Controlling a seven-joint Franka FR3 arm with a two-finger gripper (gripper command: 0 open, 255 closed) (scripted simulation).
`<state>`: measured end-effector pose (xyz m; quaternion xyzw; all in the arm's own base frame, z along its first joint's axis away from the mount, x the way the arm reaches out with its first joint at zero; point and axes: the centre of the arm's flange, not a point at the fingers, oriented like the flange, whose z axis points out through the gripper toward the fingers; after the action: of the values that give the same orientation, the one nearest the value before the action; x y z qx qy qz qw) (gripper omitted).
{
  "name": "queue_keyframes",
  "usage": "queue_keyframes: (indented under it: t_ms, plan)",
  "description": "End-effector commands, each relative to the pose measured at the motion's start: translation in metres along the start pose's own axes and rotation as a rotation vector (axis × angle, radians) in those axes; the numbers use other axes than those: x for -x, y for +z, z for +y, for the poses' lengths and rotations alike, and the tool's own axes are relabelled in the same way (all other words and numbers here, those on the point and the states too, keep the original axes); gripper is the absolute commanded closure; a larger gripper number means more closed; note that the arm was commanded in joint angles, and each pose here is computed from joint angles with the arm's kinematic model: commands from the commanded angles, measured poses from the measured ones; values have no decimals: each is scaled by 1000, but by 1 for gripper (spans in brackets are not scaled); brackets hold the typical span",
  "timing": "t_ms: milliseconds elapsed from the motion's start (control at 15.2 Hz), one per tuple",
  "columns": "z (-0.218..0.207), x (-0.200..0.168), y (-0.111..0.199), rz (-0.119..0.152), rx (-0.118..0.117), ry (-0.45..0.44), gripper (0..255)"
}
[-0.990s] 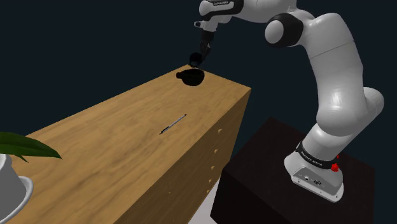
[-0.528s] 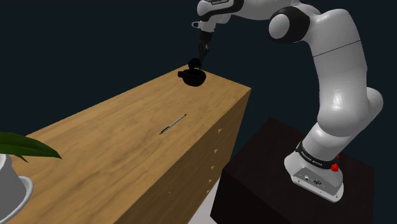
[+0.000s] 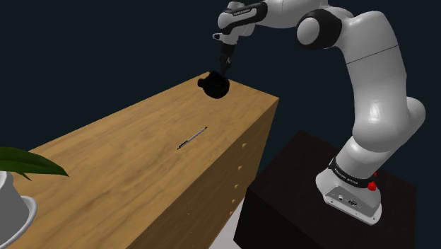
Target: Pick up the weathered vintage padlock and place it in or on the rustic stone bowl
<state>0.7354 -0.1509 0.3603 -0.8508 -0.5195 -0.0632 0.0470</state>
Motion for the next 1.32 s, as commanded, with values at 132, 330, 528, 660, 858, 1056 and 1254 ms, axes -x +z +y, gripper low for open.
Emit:
queue_keyframes:
  t_ms: [132,330,528,660,858,1056,1254]
  plan:
    - [-19,-11,-3,8,78,182,0]
    - [-62,-60,-5,33,312,726,0]
    - [-70,-92,2,45,434,1010,0]
    - [-66,-90,11,45,434,1010,0]
    - [-60,-88,26,45,434,1010,0]
    - [-57,-86,33,45,434,1010,0]
    - [-57,-86,33,45,434,1010,0]
